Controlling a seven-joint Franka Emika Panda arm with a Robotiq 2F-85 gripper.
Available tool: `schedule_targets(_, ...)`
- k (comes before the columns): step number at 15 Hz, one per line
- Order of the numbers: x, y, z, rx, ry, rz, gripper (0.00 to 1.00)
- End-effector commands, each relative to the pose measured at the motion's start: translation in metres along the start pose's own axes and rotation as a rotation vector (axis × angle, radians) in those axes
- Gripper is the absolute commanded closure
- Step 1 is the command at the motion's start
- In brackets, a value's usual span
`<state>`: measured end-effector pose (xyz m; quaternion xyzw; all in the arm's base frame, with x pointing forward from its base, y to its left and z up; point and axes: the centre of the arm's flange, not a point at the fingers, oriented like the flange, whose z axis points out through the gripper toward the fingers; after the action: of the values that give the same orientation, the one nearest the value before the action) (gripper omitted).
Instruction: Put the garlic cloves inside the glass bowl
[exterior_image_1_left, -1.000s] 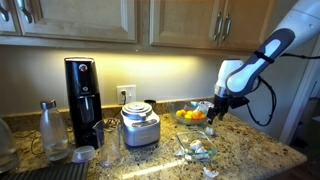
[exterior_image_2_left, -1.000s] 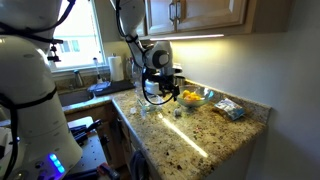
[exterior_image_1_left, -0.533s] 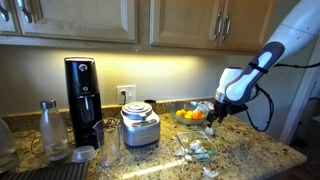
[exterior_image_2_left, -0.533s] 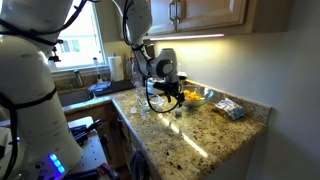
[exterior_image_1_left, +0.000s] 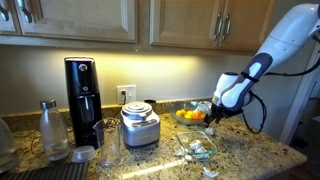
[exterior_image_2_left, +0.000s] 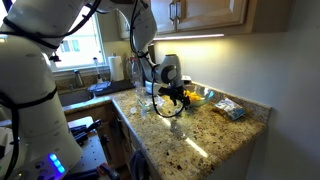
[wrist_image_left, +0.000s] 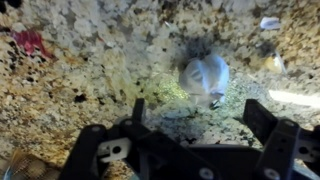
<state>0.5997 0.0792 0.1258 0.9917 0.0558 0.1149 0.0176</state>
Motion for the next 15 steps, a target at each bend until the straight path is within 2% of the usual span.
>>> schedule_targets(1,0.004,-0.001,0.012,-0.016,0.012,0.028,0.04)
schedule_targets(8,-0.005,0.000,0.019,0.003,-0.012,0.050,0.08)
schedule_targets(10,-0.005,-0.001,0.021,0.005,-0.015,0.062,0.13)
schedule_targets(11,-0.005,-0.003,0.022,0.007,-0.015,0.064,0.24)
schedule_targets(12,-0.005,-0.004,0.023,0.009,-0.017,0.066,0.29)
schedule_targets(15,-0.008,-0.006,0.026,0.011,-0.024,0.069,0.55)
